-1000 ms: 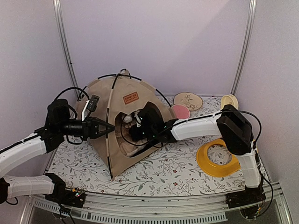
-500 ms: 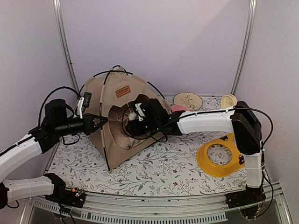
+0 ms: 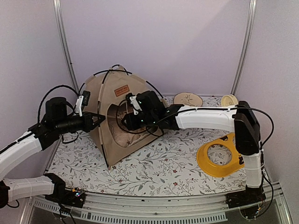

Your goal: Set up the pet tent

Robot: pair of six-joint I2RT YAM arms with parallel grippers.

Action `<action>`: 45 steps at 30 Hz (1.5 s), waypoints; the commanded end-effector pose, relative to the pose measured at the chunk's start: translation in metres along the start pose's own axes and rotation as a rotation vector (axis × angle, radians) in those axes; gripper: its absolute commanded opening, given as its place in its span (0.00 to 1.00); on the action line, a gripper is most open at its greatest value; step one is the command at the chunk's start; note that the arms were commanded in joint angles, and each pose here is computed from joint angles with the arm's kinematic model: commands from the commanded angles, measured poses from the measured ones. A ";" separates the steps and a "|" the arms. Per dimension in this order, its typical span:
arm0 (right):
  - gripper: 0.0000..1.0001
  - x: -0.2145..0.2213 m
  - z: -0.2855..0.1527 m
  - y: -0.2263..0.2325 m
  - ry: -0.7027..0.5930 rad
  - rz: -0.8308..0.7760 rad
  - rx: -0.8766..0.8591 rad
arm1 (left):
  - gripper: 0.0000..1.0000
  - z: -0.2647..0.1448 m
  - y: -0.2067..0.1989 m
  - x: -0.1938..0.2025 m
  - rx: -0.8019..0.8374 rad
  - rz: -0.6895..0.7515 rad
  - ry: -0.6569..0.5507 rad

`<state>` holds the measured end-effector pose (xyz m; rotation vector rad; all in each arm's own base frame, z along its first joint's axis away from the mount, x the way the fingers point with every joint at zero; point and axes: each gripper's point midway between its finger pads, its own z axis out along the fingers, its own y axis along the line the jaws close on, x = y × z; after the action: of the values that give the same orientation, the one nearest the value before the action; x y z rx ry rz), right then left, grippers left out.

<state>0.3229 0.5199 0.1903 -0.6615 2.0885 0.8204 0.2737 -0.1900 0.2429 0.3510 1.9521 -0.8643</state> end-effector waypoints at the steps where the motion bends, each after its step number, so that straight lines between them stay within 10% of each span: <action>1: 0.46 0.071 0.056 -0.013 0.172 -0.068 0.019 | 0.00 -0.001 0.010 -0.017 -0.050 0.004 -0.030; 7: 0.49 0.147 0.098 -0.027 0.361 -0.084 0.067 | 0.00 -0.005 0.036 -0.029 -0.173 -0.016 -0.060; 17: 0.80 -0.038 0.005 0.043 -0.005 -0.120 -0.179 | 0.00 -0.012 0.080 -0.069 -0.362 0.057 -0.144; 24: 0.87 -0.086 -0.060 0.063 -0.099 -0.125 -0.261 | 0.00 -0.007 0.106 -0.089 -0.363 0.185 -0.126; 40: 0.89 -0.047 -0.148 -0.101 -0.105 0.088 0.038 | 0.05 -0.006 0.156 -0.107 -0.301 0.206 -0.099; 45: 0.90 -0.035 -0.163 -0.126 -0.114 0.120 0.114 | 0.20 -0.012 0.143 -0.121 -0.286 0.214 -0.129</action>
<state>0.3521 0.3395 0.2299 -0.4897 2.1378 0.7835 0.4056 -0.0709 0.2537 0.2987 1.9438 -0.4935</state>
